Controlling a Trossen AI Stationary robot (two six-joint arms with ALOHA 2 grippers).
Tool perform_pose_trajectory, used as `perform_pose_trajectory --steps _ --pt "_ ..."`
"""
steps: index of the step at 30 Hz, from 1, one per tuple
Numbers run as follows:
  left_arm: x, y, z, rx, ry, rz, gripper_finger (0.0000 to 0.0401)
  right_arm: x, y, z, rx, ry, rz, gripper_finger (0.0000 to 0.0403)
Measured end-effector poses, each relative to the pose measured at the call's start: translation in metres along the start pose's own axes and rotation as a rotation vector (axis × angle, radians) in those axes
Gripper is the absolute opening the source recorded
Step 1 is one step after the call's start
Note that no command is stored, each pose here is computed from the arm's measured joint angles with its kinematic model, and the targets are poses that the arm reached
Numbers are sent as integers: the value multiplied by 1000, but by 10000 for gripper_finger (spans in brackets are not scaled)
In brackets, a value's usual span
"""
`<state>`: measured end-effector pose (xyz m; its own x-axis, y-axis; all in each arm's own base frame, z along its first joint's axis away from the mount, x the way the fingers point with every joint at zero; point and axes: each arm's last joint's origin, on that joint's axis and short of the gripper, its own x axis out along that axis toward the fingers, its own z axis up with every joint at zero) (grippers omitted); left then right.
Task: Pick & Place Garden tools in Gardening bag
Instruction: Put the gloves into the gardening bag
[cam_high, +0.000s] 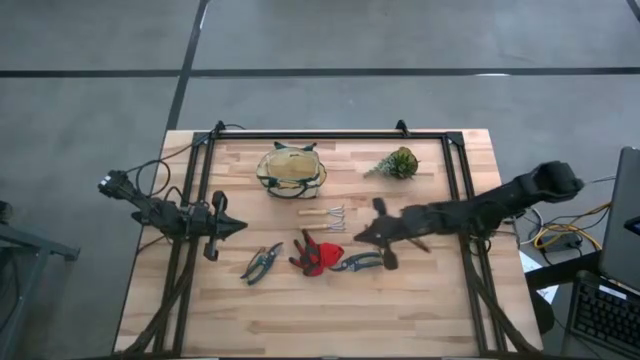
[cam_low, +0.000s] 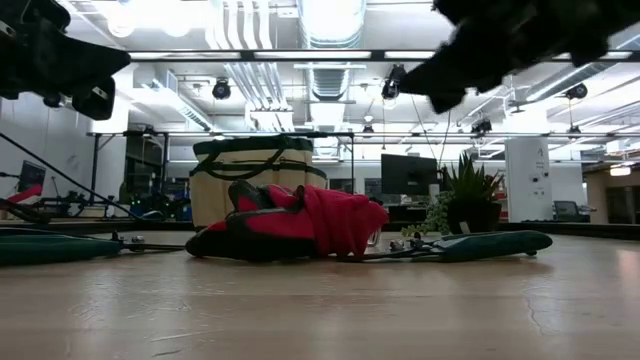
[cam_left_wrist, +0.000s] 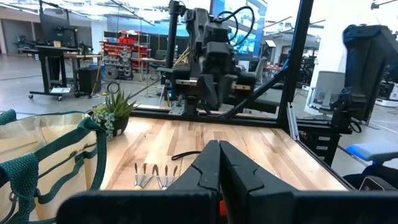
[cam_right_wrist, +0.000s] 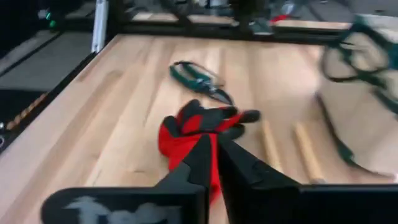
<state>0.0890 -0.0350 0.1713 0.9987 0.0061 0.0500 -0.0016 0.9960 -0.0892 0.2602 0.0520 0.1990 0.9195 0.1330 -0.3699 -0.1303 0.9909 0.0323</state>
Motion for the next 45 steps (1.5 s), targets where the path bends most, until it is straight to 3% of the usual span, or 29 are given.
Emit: perform_pose_trajectory --steps 4,7,18,25,32,45 --pt "0 0 0 -1 -1 0 5 29 5 7 -28 71 121 69" --pt "0 0 0 0 0 1 5 50 7 14 -35 110 126 109" --pt "0 0 0 0 0 0 5 108 6 10 2 399 -13 272" --pt "0 0 0 0 0 0 5 125 8 6 13 526 -41 342" --pt "0 0 0 3 5 1 5 137 7 -7 6 568 -45 360" --pt "1 0 -1 5 9 1 5 146 8 -22 -8 591 -38 326"
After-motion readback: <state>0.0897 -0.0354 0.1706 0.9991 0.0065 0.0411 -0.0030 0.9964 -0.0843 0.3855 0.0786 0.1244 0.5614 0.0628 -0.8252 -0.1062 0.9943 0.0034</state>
